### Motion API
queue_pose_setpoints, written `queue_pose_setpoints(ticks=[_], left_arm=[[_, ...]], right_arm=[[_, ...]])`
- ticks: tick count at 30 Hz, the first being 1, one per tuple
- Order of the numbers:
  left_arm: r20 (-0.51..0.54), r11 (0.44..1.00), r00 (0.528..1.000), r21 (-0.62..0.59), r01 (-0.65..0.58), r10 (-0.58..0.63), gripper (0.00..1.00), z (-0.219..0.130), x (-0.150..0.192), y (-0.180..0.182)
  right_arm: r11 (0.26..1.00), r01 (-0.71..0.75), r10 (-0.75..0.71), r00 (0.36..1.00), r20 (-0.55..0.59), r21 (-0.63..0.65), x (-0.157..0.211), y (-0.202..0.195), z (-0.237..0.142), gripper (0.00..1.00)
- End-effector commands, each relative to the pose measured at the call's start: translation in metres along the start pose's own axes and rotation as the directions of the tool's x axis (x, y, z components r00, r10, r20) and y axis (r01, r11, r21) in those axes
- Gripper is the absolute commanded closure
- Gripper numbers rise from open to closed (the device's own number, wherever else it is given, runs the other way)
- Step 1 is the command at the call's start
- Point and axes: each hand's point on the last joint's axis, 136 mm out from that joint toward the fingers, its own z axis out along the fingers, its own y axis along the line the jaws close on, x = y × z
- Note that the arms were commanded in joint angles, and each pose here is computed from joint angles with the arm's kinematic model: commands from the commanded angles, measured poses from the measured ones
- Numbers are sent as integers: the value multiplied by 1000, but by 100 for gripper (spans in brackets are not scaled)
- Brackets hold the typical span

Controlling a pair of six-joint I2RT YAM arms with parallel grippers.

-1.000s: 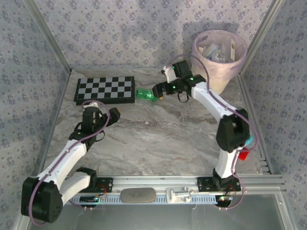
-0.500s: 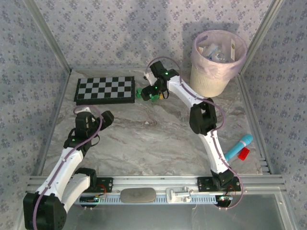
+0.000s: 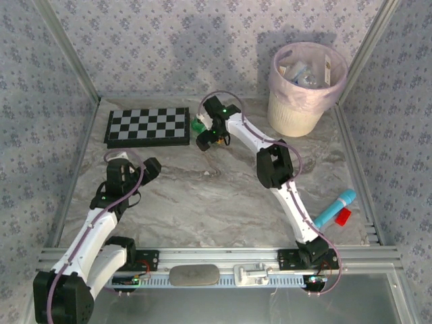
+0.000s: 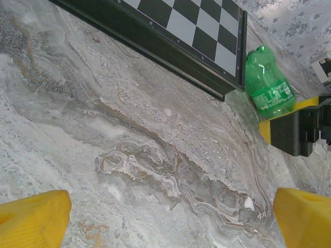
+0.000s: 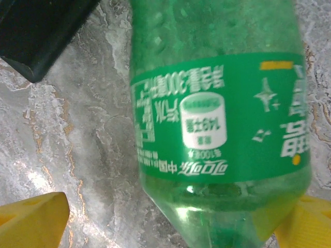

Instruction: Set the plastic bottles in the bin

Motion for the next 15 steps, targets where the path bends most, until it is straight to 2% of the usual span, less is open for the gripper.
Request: queue_pose_setpoints(ticks=[1, 11, 15], left_arm=[[18, 999, 1000, 33, 17, -18, 0, -4, -6, -7], [16, 999, 1000, 44, 18, -19, 0, -6, -7, -10], [14, 999, 1000, 47, 14, -14, 0, -8, -7, -11]], right_arm=[[999, 36, -36, 999, 22, 18, -9, 2, 3, 3], [998, -29, 24, 997, 76, 61, -23, -7, 25, 6], [995, -73, 66, 993, 96, 67, -27, -10, 31, 15]])
